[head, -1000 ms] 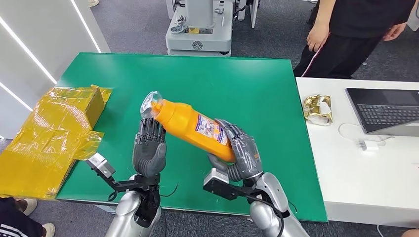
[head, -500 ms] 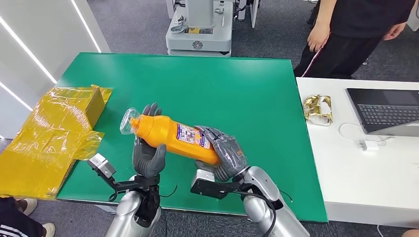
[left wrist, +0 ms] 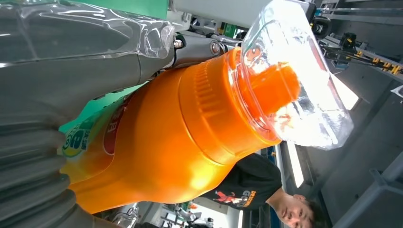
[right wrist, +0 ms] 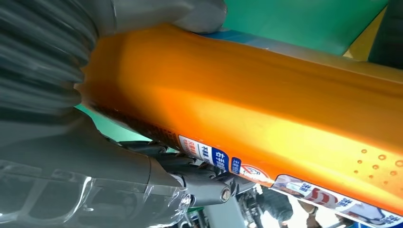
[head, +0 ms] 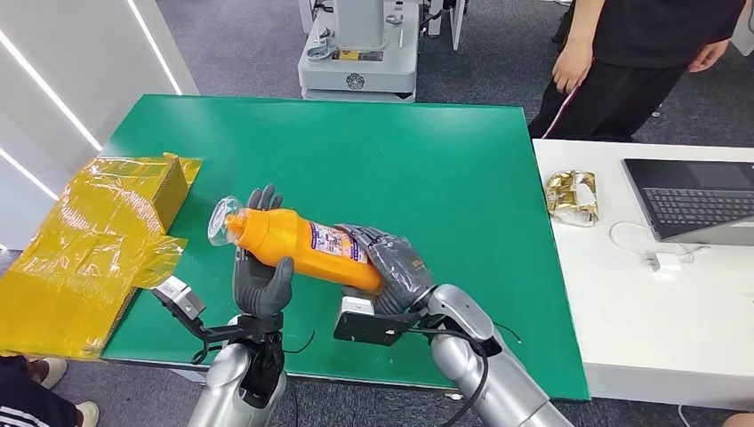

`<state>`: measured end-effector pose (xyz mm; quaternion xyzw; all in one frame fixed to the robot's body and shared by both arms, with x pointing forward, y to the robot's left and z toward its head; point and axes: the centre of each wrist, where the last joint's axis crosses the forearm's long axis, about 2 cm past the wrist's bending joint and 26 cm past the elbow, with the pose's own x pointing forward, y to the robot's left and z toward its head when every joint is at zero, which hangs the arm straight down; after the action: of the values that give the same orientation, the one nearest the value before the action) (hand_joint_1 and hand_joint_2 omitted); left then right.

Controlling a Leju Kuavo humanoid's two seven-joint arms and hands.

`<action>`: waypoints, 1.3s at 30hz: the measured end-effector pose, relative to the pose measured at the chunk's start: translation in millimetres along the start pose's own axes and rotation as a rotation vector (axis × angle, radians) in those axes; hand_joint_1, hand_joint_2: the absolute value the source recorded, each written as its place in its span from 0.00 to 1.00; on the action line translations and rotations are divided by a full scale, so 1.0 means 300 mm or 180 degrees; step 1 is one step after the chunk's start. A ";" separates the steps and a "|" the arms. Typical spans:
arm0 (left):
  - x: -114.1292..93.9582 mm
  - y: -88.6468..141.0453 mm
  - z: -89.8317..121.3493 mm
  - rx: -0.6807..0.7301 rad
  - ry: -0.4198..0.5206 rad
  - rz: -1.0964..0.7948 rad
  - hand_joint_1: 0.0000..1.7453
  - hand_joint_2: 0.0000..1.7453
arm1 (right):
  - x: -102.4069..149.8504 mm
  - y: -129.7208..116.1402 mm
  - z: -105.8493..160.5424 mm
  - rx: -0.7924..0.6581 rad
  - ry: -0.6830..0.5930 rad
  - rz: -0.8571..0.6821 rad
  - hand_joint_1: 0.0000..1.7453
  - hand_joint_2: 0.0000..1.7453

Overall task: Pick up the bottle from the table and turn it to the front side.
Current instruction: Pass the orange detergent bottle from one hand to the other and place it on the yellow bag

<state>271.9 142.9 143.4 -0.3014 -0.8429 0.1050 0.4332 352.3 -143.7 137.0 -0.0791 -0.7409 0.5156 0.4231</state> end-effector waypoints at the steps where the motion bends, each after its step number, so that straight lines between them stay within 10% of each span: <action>1: 0.000 0.001 0.000 0.0009 0.0006 -0.0018 0.00 1.00 | -0.001 0.000 -0.003 0.0023 -0.0014 -0.0010 1.00 1.00; 30: -0.005 0.019 0.004 0.0392 0.0081 -0.0616 0.01 1.00 | -0.005 0.019 -0.015 0.0345 -0.0092 -0.0183 1.00 1.00; 34: -0.006 0.021 0.014 0.0477 0.0089 -0.0686 0.95 1.00 | -0.004 0.024 -0.015 0.0385 -0.0072 -0.0182 1.00 1.00; 39: -0.003 0.021 0.019 0.0557 0.0077 -0.0697 1.00 1.00 | -0.002 0.024 -0.018 0.0410 -0.0036 -0.0179 1.00 1.00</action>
<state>270.4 147.7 136.7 -0.1700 -0.8531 0.1265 0.4768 354.2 -137.0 131.3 -0.0279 -0.7105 0.5505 0.4375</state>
